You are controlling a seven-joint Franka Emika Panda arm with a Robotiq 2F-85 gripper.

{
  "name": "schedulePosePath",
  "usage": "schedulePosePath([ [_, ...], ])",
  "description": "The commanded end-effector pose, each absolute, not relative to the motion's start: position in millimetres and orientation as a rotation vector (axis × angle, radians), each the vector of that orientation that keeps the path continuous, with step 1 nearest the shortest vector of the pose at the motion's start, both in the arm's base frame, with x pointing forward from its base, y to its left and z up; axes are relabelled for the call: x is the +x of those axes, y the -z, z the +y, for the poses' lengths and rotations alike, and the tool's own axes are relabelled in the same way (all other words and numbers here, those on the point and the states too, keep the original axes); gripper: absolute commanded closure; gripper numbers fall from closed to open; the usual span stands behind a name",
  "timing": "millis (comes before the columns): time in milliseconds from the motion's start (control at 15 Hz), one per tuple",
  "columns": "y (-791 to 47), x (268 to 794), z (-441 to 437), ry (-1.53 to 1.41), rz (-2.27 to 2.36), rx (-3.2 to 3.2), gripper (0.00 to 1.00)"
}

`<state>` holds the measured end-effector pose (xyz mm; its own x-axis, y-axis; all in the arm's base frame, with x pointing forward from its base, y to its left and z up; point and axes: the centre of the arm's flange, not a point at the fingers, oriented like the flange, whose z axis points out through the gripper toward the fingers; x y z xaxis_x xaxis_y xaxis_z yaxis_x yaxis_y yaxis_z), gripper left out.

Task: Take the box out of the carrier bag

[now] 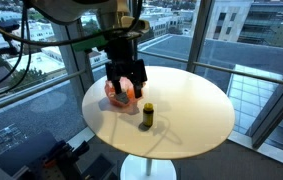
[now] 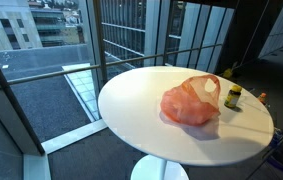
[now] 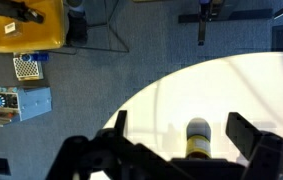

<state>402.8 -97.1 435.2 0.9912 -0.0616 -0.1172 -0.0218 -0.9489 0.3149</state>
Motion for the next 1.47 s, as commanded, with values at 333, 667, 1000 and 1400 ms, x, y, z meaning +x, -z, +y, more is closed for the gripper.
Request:
schedulePosePath([
  [333,-426,469,-29,0.0,0.045,2.79,0.0],
  [667,-401,500,10,-0.122,0.06,2.824,0.0],
  [1000,-370,517,42,-0.207,0.036,2.896,0.0],
  [1400,-353,512,52,-0.187,0.035,2.932,0.0],
])
